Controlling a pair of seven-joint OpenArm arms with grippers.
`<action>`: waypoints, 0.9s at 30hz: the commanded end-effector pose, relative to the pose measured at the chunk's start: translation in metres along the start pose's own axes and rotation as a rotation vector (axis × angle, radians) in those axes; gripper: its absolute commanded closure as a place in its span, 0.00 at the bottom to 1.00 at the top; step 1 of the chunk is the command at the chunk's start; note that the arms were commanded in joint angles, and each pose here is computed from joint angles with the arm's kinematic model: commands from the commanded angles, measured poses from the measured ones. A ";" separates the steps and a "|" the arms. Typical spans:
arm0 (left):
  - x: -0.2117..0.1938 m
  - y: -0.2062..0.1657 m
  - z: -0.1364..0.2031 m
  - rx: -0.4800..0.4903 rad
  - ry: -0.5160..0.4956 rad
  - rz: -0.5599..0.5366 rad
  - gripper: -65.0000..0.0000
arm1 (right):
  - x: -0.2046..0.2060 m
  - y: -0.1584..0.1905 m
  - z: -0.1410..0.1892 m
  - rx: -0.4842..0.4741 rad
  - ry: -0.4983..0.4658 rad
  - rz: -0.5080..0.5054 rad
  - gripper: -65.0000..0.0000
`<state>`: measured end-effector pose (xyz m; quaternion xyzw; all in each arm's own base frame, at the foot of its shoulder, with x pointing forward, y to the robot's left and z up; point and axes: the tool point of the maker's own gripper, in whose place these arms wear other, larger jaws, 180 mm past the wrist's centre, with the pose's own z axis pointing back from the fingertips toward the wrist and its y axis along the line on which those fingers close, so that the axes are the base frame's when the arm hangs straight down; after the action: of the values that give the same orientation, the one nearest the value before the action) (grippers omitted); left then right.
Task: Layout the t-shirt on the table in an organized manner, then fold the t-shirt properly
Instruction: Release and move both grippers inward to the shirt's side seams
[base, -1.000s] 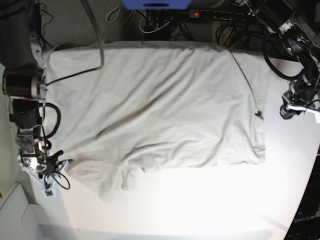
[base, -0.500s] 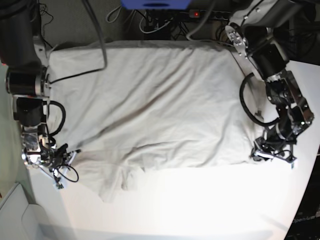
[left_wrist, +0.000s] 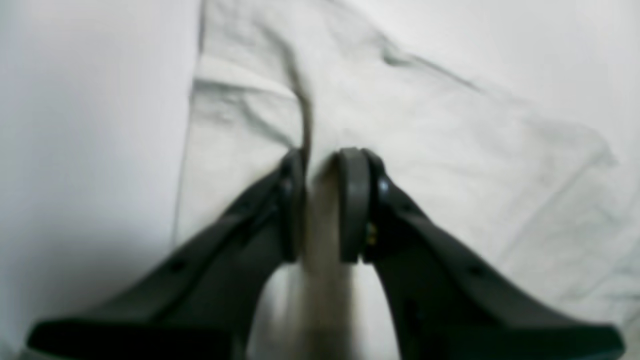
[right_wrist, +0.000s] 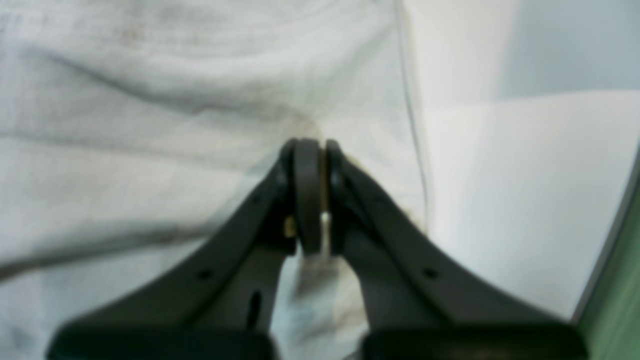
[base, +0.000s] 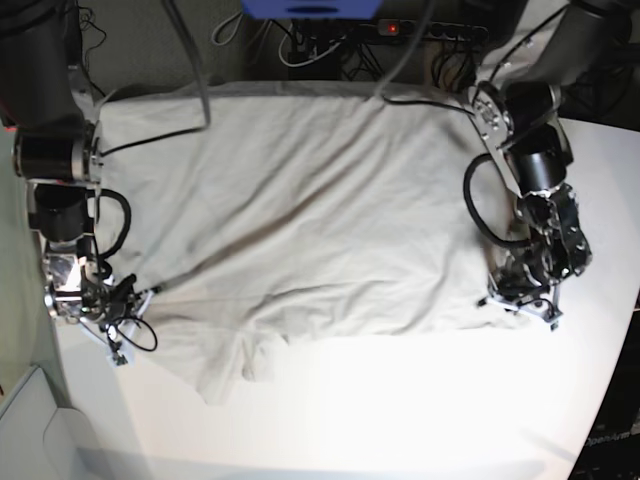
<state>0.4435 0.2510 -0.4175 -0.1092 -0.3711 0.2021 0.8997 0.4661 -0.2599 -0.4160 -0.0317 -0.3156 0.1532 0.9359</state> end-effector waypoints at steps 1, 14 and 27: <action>0.027 -0.004 0.001 -0.010 -0.048 -0.001 0.81 | 0.021 -0.015 0.008 -0.027 -0.044 -0.001 0.98; 0.067 -0.015 -0.028 -0.003 -0.180 -0.046 0.81 | 0.037 -0.035 0.021 -0.073 -0.094 0.020 0.98; 0.099 0.002 0.000 0.022 -0.116 -0.043 0.81 | 0.043 -0.056 0.035 -0.050 -0.190 -0.133 0.98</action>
<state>0.4911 0.2799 -0.3837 -0.0906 -0.3845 0.1897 0.8989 0.4755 -0.2958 -0.3820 -0.0169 -0.3734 0.0869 0.9234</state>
